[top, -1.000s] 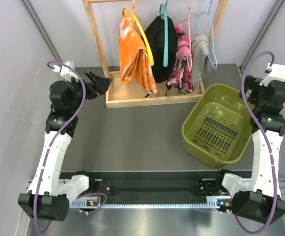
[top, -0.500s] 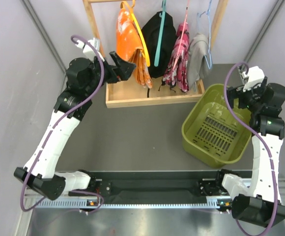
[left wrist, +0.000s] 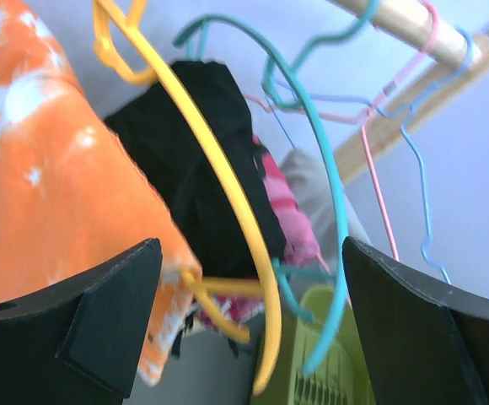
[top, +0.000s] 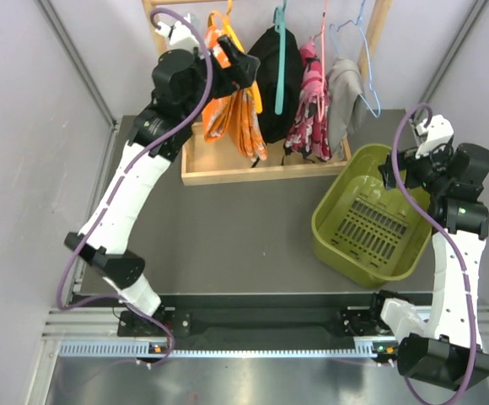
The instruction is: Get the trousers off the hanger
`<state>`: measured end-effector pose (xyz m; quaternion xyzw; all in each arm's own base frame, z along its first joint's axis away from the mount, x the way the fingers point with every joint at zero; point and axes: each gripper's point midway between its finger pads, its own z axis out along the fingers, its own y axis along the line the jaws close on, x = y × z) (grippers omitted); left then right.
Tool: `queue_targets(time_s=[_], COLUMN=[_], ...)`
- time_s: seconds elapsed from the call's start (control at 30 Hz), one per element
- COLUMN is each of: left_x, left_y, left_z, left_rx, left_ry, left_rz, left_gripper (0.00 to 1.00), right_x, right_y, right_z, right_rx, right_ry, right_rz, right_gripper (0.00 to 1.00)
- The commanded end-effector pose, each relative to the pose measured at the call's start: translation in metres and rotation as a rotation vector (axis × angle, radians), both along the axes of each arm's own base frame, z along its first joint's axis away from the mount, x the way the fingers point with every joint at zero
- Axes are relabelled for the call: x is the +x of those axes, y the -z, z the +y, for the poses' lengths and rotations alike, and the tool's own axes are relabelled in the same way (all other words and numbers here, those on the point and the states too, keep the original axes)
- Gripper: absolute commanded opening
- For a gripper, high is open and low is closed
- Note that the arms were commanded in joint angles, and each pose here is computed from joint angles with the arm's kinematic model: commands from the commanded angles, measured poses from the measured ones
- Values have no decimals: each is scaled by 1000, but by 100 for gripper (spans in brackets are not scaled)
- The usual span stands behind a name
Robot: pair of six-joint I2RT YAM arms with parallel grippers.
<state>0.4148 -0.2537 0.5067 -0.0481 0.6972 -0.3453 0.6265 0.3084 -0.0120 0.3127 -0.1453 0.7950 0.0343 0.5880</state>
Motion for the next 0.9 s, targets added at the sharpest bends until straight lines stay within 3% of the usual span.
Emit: queue_targets(time_s=[0.0,0.07,0.27,0.37,0.4,0.47,0.67,0.87], left_x=[34,42,73,73,70,67,47,26], left_y=[5,-6,21,20,11,3,-57,-110], left_z=[9,14,19,30,35,38,57,76], left_rx=[36,40,142,197,208,215,49,-152], left_ry=[-174,-224,-335,-378,-388,-395,-338,-164], left_rz=[22,2,23,4,-21,-49,-193,-311], left_gripper=[91,87,72,45,21,1,0,0], right_x=[-4,-5,-10,-13,-14,-15,-22,-42], right_y=[-23,-24,-32,-39,-38,-42,-41,-41], right_z=[10,9,10,12,12,16,34,64], right_rx=[22,23,25,26,28,28,28,2], right_ry=[-25,-19,-8,-15,-18,-36,-154,-368], right_rz=[-70,-75,-91,-103,-99,-106,-103,-128], right_gripper=[100,100,100,100,100,100,100,100])
